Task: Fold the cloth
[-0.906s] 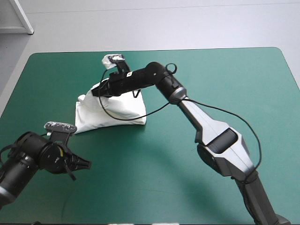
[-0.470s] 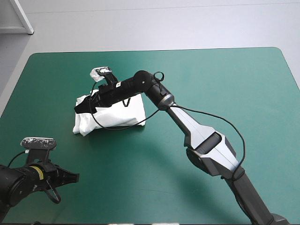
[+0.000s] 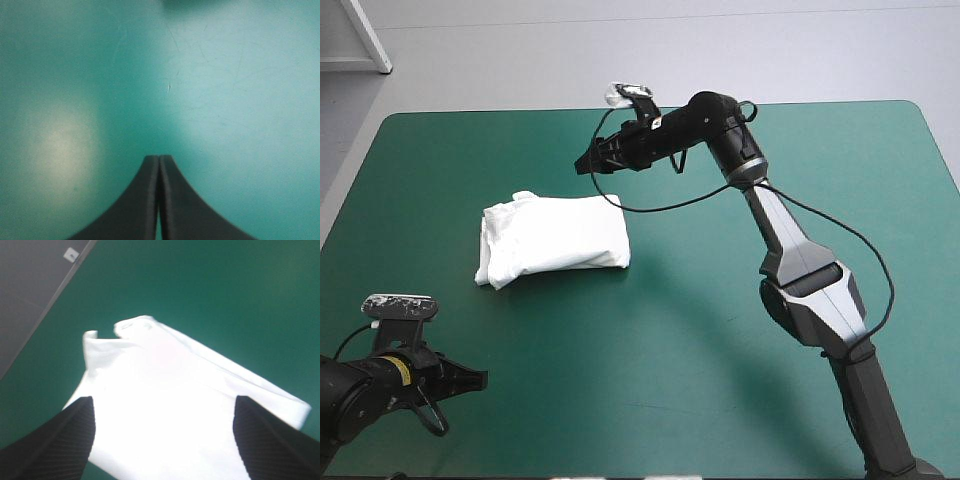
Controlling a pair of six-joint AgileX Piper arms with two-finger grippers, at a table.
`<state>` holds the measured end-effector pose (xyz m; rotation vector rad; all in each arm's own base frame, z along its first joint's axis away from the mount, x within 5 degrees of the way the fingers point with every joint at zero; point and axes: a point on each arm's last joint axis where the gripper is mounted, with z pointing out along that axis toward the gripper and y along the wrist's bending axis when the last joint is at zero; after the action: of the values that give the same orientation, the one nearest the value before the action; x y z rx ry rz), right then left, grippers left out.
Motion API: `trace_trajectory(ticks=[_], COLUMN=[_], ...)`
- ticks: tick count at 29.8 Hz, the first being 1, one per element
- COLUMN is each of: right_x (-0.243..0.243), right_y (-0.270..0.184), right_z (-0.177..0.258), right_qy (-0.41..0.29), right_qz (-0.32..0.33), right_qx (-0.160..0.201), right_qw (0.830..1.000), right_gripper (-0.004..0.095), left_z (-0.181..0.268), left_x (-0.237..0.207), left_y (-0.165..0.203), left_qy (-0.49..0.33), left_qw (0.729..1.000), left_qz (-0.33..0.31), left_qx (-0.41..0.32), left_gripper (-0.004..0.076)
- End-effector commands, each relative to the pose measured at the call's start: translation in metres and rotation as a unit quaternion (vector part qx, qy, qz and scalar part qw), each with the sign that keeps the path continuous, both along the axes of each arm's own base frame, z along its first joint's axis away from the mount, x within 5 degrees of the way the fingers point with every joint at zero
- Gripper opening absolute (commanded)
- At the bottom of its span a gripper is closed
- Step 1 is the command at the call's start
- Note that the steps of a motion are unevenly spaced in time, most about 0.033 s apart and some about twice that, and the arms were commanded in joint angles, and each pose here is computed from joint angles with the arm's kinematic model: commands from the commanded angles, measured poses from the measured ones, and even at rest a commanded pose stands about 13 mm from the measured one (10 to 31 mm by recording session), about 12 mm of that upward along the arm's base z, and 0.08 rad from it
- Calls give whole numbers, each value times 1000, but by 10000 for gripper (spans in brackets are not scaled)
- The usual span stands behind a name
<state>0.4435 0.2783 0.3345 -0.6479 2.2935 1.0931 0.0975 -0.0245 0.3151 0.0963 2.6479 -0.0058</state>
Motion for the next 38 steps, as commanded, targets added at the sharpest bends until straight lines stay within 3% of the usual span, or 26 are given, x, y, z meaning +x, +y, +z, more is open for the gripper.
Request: trace_trajectory(ticks=[1, 6, 13, 21, 24, 30, 34, 38], right_x=[-10, -2, -4, -18, -24, -27, -28, -26], right_y=[-27, -22, -5, 23, 30, 33, 26, 8], right_z=[48, 18, -42, -76, -77, -74, -58, -36], right_qy=[-28, 24, 82, 99, 91, 77, 47, 7], right_qz=[-30, -31, -11, 34, 49, 60, 50, 2], right_qx=[24, 1, -82, -116, -120, -124, -142, -193], right_qw=[999, 999, 993, 988, 987, 988, 987, 981], right_gripper=[696, 686, 646, 641, 504, -19, -19, -19], left_z=[6, 6, 6, 6, 6, 6, 6, 8], left_x=[-2, -2, -2, -2, -2, -2, -2, 1], left_y=[3, 3, 2, 2, 2, 2, 2, 2], left_qy=[4, 3, 5, 5, 5, 5, 3, -14], left_qw=[1000, 1000, 1000, 1000, 1000, 1000, 1000, 1000], left_qz=[10, 10, 11, 11, 11, 8, 6, 2], left_qx=[6, 8, 4, 4, 5, 6, 6, 8], left_gripper=[-8, -8, -8, -8, -8, -8, -8, -8])
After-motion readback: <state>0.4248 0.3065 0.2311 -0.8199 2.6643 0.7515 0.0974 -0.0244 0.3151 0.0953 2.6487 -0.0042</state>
